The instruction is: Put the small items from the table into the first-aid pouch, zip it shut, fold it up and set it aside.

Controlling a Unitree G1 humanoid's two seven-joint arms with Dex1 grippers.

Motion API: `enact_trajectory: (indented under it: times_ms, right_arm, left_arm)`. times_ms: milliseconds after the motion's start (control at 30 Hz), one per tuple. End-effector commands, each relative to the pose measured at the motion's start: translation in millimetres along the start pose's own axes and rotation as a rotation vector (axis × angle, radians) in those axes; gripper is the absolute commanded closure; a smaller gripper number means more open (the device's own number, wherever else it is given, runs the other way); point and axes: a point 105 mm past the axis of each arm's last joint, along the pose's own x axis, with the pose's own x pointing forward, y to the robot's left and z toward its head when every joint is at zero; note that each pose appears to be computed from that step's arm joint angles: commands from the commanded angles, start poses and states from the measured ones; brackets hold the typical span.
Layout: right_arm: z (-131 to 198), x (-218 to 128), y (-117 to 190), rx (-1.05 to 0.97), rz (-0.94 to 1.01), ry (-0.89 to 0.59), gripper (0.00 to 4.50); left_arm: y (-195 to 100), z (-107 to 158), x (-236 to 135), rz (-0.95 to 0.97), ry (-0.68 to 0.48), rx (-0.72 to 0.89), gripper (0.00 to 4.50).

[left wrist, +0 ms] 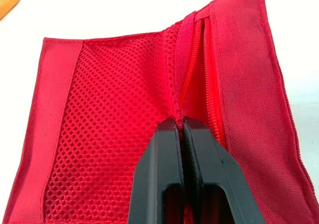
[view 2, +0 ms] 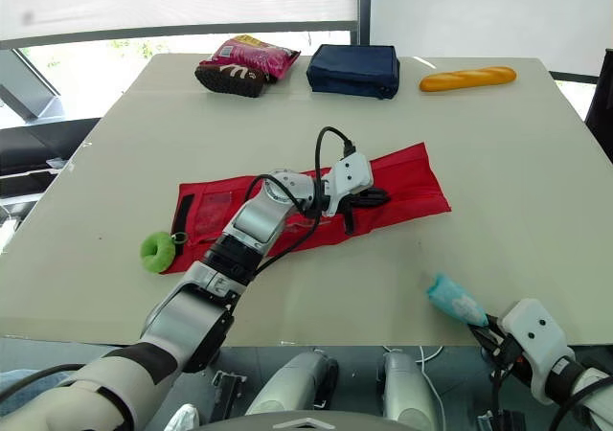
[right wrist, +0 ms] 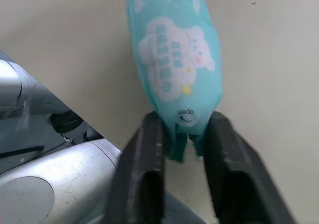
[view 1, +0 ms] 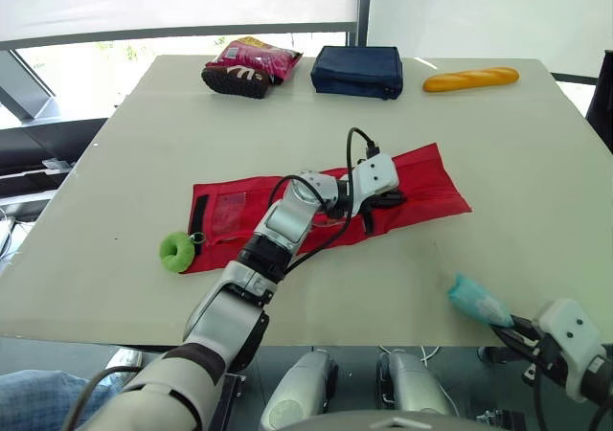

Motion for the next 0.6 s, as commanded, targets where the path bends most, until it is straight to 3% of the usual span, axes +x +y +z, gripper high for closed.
enact_trajectory:
  times_ms: [33, 167, 333, 433, 600]
  right_arm:
    - [35, -7, -3, -0.021, -0.007, -0.103, 4.45]
    - [91, 6, -12, -0.074, -0.019, -0.247, 4.45]
    - [116, 40, -26, -0.085, -0.024, -0.194, 4.45]
    - [118, 60, -32, -0.068, -0.031, -0.116, 4.45]
    - [91, 71, -37, -0.079, -0.051, 0.085, 4.45]
  left_arm:
    - [2, 15, 1, 0.005, -0.046, 0.039, 4.5]
    - [-1, 15, 6, -0.007, -0.051, 0.037, 4.5]
    - [-7, 19, 13, -0.032, -0.066, 0.045, 4.5]
    - [-13, 19, 17, -0.051, -0.071, 0.045, 4.5]
    - [-16, 18, 19, -0.063, -0.073, 0.046, 4.5]
